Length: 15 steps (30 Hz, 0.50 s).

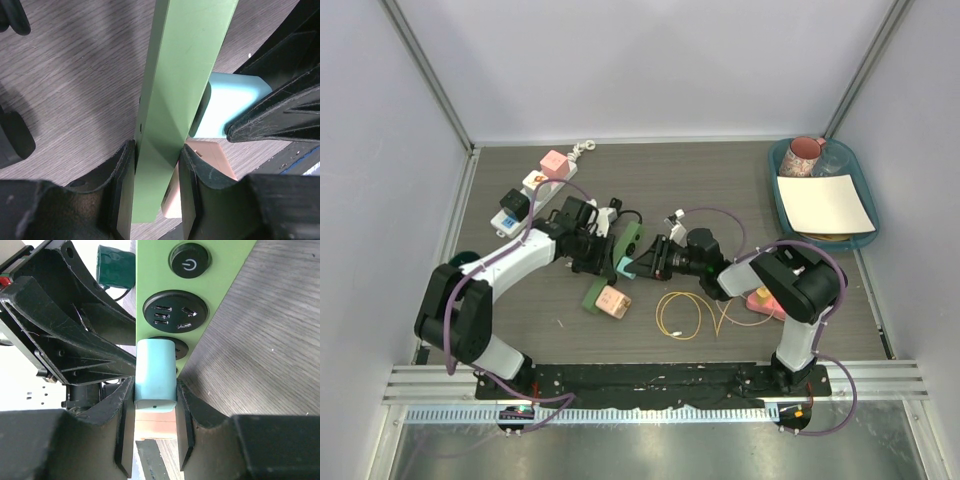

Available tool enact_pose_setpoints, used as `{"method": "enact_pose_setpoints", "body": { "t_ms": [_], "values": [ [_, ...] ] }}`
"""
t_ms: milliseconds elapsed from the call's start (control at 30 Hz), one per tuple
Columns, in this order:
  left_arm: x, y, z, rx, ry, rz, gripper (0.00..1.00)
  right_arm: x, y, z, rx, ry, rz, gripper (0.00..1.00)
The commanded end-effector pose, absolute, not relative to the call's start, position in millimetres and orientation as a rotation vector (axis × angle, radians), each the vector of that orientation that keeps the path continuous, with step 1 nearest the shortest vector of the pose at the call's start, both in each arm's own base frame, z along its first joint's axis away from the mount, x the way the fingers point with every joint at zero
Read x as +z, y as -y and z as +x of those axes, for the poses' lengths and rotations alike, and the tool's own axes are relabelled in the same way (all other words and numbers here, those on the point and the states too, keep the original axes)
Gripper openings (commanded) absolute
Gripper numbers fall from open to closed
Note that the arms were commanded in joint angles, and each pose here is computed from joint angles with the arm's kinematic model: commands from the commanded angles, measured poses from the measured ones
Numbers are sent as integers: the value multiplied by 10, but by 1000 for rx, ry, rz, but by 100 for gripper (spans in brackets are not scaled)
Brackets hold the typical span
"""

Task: Pull the plug off the socket

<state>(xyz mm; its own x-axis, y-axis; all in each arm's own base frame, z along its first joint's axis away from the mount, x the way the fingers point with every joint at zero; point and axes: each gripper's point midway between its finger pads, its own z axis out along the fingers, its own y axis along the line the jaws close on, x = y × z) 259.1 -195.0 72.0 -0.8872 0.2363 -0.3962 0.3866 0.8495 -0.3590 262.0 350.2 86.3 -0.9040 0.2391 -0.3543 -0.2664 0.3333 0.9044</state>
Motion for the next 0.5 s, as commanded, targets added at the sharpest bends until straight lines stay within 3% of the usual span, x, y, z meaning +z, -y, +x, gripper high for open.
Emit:
{"method": "enact_pose_setpoints", "body": {
  "t_ms": [0, 233, 467],
  "values": [
    [532, 1054, 2869, -77, -2758, 250, 0, 1207, -3392, 2551, 1700, -2056, -83, 1],
    [480, 949, 2881, 10, -2777, 242, 0, 1317, -3314, 2543, 1637, -2051, -118, 1],
    [455, 922, 2879, 30, -2784, 234, 0, 979, -3187, 2480, 1492, -2122, -203, 1]
  ]
}}
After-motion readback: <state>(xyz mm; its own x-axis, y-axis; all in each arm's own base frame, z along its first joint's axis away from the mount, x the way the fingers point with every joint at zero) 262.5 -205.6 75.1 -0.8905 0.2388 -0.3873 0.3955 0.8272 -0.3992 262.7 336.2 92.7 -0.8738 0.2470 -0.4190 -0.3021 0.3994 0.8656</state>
